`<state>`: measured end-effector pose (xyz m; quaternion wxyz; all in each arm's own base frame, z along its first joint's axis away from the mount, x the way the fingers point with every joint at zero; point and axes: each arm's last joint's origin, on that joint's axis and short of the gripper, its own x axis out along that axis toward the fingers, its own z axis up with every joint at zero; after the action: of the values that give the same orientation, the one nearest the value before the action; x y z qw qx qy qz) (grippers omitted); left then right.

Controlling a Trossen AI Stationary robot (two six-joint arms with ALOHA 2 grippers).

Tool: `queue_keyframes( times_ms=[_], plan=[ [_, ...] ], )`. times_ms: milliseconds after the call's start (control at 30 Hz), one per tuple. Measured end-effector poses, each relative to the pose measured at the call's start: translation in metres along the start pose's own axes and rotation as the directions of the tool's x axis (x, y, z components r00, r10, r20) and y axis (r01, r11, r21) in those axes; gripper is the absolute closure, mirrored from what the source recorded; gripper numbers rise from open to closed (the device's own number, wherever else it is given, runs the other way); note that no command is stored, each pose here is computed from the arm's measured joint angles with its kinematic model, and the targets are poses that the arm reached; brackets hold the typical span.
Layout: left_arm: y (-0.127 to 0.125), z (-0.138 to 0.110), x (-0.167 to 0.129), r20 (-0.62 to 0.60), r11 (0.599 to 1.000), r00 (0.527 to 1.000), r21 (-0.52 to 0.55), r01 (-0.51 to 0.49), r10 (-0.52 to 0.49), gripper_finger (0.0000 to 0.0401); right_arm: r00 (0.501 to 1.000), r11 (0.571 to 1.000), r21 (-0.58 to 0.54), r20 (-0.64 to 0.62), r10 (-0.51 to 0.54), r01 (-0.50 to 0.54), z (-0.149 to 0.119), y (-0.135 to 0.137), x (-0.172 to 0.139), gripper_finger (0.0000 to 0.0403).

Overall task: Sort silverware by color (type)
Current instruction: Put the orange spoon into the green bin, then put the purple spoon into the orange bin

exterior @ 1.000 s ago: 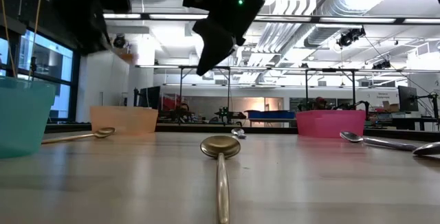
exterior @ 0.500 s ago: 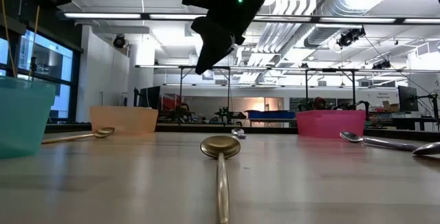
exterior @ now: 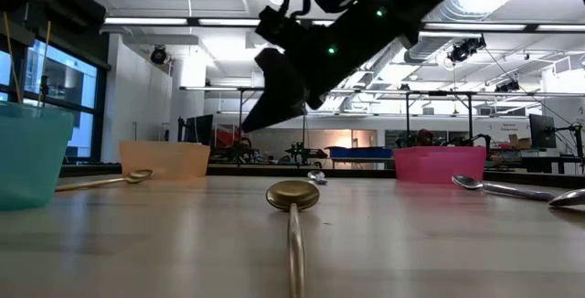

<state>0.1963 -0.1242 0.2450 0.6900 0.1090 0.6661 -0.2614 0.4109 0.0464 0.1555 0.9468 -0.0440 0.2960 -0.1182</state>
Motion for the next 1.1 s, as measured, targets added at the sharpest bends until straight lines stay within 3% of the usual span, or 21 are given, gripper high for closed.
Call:
queue_keyframes(
  times_ms=[500, 700, 800, 867, 967, 1100],
  plan=[
    [0.005, 0.006, 0.011, -0.052, 0.994, 0.999, -0.109, -0.009, 0.003, 0.0316, 0.999, 1.0, 0.007, 0.033, -0.003, 0.003, 0.009, -0.005, -0.012, 0.0403],
    [0.005, 0.006, 0.009, -0.033, 0.989, 0.998, -0.131, -0.061, 0.057, 0.0311, 0.997, 0.997, -0.025, 0.011, -0.071, 0.071, 0.018, -0.011, -0.031, 0.0403],
    [0.004, 0.008, 0.0, 0.07, 0.987, 0.991, -0.123, -0.108, 0.117, 0.0327, 0.992, 0.992, -0.03, 0.017, -0.123, 0.124, 0.017, -0.014, -0.044, 0.0403],
    [0.003, 0.014, -0.008, 0.219, 0.989, 0.967, -0.102, -0.11, 0.13, 0.0344, 0.991, 0.992, -0.008, 0.052, -0.125, 0.126, 0.01, -0.015, -0.051, 0.0403],
    [0.006, 0.017, -0.017, 0.431, 0.994, 0.896, -0.067, -0.092, 0.112, 0.0374, 0.987, 0.996, 0.046, 0.137, -0.084, 0.078, -0.009, -0.016, -0.057, 0.0403],
    [0.018, 0.012, -0.017, 0.607, 0.994, 0.787, -0.067, -0.091, 0.113, 0.0398, 0.978, 0.993, 0.116, 0.204, -0.048, 0.024, -0.038, -0.016, -0.065, 0.0403]
  ],
)
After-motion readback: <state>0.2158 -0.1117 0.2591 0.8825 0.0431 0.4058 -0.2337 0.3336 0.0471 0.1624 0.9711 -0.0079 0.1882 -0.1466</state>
